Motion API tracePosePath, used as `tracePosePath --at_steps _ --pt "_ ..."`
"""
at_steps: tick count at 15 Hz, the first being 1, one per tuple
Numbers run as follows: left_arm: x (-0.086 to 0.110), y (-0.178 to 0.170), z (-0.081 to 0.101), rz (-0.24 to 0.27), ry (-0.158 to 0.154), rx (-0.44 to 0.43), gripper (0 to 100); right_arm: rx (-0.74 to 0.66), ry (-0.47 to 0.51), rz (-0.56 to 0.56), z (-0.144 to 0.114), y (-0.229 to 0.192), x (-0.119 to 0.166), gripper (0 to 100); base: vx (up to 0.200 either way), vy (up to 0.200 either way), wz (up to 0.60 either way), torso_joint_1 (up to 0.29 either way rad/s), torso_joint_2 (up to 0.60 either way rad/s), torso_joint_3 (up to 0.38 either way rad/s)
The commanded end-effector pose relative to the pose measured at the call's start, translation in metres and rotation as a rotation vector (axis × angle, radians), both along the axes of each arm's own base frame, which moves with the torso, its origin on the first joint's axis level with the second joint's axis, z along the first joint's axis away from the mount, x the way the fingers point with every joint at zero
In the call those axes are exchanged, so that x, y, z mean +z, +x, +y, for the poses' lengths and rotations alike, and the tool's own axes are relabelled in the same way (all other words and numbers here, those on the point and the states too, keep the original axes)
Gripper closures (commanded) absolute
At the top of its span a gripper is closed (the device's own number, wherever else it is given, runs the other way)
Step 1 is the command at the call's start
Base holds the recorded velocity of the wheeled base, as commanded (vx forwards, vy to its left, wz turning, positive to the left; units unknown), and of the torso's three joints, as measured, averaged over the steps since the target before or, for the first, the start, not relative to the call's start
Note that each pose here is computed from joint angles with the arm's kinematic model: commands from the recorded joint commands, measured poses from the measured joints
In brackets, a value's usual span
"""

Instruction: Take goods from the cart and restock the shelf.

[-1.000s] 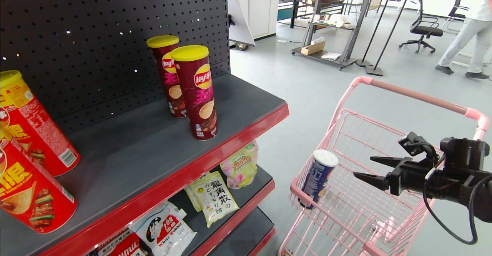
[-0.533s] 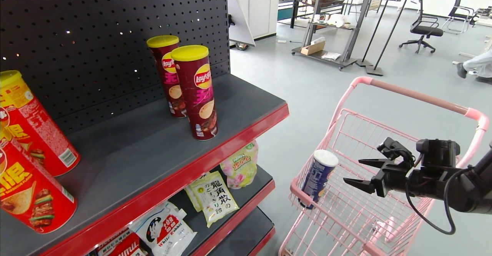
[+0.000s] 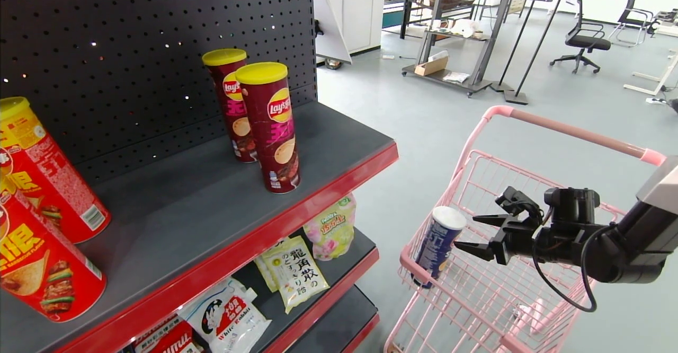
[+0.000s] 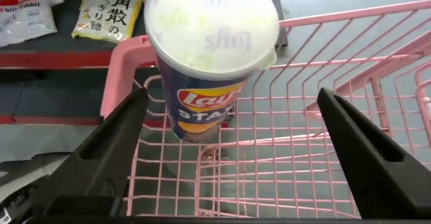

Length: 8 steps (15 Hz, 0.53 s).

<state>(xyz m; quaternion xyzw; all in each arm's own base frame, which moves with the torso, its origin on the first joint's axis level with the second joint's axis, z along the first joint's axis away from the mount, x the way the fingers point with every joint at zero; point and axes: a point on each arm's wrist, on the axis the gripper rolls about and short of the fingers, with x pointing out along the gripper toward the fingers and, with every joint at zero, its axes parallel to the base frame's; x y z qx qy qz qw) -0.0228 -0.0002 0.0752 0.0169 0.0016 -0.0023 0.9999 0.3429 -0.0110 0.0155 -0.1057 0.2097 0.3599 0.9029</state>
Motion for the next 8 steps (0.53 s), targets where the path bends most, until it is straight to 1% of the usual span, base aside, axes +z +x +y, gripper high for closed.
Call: tracePosePath --at_steps 1,4,8 --pt "0.0 0.0 0.0 0.0 0.0 0.0 0 0.01 0.009 0.02 0.005 0.002 -0.006 0 0.0 0.0 0.0 0.0 0.0 0.0" --pt "0.0 0.0 0.0 0.001 0.0 0.0 0 0.026 0.024 0.02 0.014 0.007 -0.004 0 0.0 0.0 0.0 0.0 0.0 0.0" --pt "0.0 0.0 0.0 0.0 0.0 0.0 0 0.026 0.031 0.026 0.015 0.008 -0.005 0 0.0 0.0 0.0 0.0 0.0 0.0"
